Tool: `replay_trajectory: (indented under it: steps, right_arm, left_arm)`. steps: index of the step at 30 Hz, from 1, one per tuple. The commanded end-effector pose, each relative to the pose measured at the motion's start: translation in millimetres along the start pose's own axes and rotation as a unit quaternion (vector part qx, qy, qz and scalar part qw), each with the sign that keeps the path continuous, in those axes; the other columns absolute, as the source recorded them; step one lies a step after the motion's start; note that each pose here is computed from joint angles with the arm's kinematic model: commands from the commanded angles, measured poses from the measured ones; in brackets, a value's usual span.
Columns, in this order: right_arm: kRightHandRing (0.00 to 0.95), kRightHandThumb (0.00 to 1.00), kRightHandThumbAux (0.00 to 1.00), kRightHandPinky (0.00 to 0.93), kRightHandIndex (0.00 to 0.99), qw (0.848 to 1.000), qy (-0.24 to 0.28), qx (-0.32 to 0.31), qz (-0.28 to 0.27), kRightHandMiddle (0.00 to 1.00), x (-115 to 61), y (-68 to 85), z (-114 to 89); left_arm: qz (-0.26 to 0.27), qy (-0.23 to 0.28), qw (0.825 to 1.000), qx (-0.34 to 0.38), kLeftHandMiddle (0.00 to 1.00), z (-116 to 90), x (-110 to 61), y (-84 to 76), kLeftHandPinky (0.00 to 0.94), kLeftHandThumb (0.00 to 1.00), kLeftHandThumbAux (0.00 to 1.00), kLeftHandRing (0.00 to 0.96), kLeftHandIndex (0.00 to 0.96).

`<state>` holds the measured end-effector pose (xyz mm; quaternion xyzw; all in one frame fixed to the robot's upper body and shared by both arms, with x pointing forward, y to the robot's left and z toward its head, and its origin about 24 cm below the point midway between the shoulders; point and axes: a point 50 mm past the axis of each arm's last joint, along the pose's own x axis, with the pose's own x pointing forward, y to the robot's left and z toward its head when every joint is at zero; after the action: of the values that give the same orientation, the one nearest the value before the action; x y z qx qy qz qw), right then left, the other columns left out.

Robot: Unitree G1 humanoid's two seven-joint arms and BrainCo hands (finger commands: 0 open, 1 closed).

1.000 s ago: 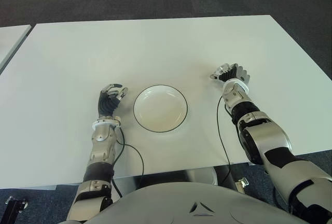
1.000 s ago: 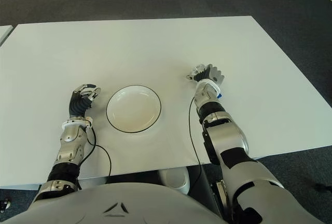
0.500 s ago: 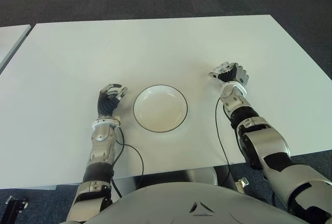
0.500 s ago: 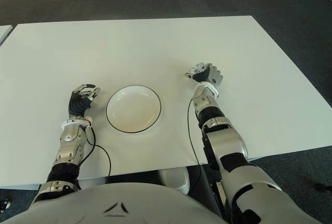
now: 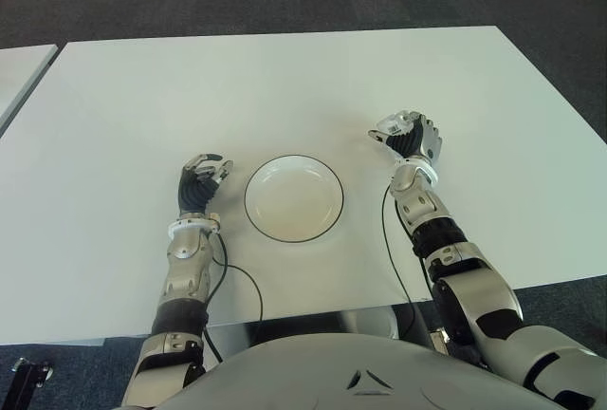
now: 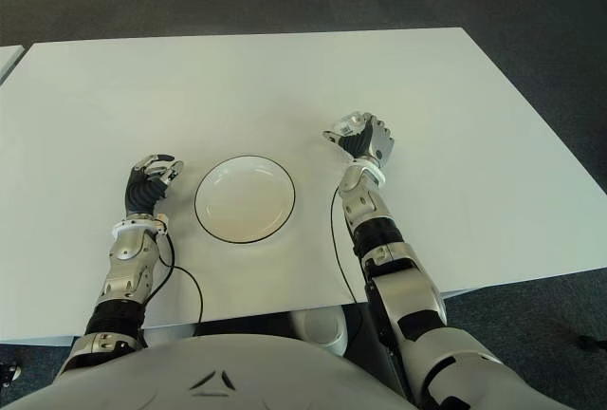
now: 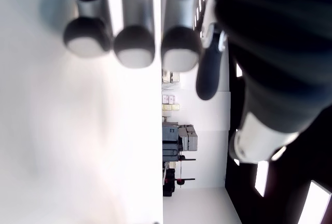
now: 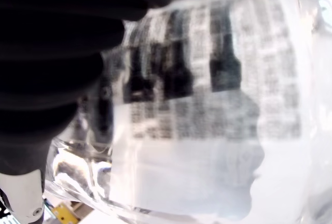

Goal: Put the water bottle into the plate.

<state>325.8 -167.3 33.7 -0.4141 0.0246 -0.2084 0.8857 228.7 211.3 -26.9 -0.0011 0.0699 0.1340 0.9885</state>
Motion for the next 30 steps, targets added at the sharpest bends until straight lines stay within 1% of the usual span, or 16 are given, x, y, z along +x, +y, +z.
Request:
replay_trajectory:
  steps: [1,5,10,14,18,20,23,26,29,30]
  right_arm:
    - [0.860,0.738,0.712,0.856,0.440,0.993,-0.094,0.054,-0.051,0.858,-10.6,-13.2,40.7]
    - [0.867,0.739,0.712,0.863,0.440,0.989,-0.117,0.072,-0.056,0.865,-16.0,-15.8,48.7]
    - [0.881,0.740,0.712,0.885,0.440,0.975,-0.183,0.107,-0.062,0.879,-30.3,-16.8,65.3]
    - [0.890,0.741,0.712,0.892,0.440,0.959,-0.240,0.136,-0.060,0.888,-39.4,-18.4,73.6]
    - [0.896,0.743,0.711,0.894,0.441,0.940,-0.294,0.167,-0.045,0.892,-46.0,-17.9,79.0]
    - [0.898,0.744,0.711,0.896,0.441,0.931,-0.319,0.176,-0.038,0.894,-50.2,-14.1,82.3]
    - [0.902,0.745,0.711,0.899,0.441,0.915,-0.354,0.192,-0.023,0.899,-60.5,-4.4,89.2]
    - [0.906,0.746,0.711,0.902,0.441,0.904,-0.375,0.202,-0.014,0.904,-64.9,-1.3,91.9]
    - [0.910,0.746,0.711,0.905,0.440,0.885,-0.416,0.208,0.010,0.910,-71.6,2.4,96.2]
    - [0.911,0.746,0.711,0.906,0.440,0.881,-0.425,0.207,0.014,0.911,-72.5,2.9,96.7]
  left_arm:
    - [0.004,0.052,0.999,-0.004,0.917,-17.6,-7.1,2.8,0.888,0.701,0.723,0.906,0.438]
    - [0.005,0.053,0.999,-0.007,0.915,-18.2,-6.9,3.0,0.885,0.701,0.723,0.905,0.438]
    - [0.006,0.054,0.998,-0.014,0.915,-18.9,-6.3,2.6,0.887,0.701,0.723,0.905,0.438]
    - [0.005,0.053,0.998,-0.016,0.916,-19.1,-6.1,2.4,0.889,0.701,0.722,0.906,0.438]
    - [0.004,0.049,0.999,-0.007,0.918,-18.6,-6.4,1.8,0.888,0.701,0.723,0.905,0.438]
    - [0.004,0.047,0.999,-0.002,0.918,-18.3,-6.6,1.4,0.888,0.701,0.723,0.905,0.438]
    - [0.005,0.048,0.999,0.002,0.919,-18.1,-6.7,1.4,0.889,0.701,0.723,0.906,0.438]
    - [0.006,0.050,0.999,0.002,0.918,-18.1,-6.3,1.4,0.889,0.701,0.723,0.906,0.438]
    - [0.006,0.050,0.999,-0.001,0.916,-18.3,-5.9,1.6,0.884,0.701,0.723,0.904,0.438]
    - [0.005,0.050,0.999,-0.001,0.915,-18.3,-5.8,1.6,0.883,0.701,0.723,0.903,0.438]
